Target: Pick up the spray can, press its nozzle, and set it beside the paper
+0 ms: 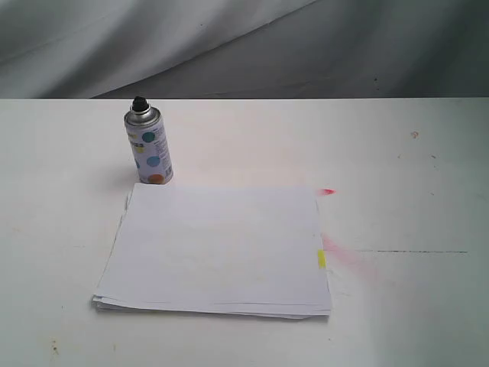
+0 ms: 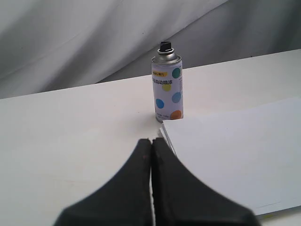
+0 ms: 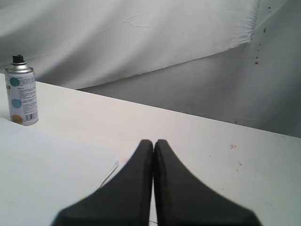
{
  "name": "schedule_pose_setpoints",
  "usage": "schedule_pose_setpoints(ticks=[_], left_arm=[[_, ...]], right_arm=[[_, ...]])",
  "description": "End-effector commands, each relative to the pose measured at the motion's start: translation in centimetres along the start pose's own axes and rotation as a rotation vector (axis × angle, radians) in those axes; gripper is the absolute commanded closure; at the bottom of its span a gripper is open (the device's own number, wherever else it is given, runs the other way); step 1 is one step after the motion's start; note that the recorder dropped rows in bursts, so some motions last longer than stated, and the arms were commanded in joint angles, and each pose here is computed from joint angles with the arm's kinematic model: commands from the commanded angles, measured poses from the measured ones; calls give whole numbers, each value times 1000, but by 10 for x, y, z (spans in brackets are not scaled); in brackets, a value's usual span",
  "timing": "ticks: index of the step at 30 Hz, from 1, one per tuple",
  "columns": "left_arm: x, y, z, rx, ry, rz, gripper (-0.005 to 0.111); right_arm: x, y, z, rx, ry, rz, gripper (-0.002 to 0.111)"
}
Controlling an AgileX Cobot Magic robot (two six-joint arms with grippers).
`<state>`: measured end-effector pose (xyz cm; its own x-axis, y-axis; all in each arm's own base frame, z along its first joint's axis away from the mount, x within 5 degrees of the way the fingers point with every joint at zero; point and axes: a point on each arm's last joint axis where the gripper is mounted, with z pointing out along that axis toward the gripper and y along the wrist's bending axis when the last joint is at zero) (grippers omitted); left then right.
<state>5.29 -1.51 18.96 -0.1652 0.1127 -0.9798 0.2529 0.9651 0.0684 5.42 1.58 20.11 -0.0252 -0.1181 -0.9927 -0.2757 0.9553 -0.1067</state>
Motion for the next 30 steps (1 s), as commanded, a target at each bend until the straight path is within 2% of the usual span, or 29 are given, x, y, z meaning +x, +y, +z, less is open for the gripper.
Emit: schedule_pose_setpoints(ticks=[1,22,25,26,30], left_arm=[[1,0,0,5,-2,-11,107],[1,0,0,5,-2,-11,107],[6,0,7,13,104,-14,107],[1,0,8,14,111,-14,107],[-64,6,21,14,115,-14,107]], right_arm=[[1,0,0,4,-4,-5,108],[1,0,0,4,-4,-5,108],[1,0,0,4,-4,-5,108],[1,0,0,4,-4,-5,108],[1,0,0,4,-4,-5,108]])
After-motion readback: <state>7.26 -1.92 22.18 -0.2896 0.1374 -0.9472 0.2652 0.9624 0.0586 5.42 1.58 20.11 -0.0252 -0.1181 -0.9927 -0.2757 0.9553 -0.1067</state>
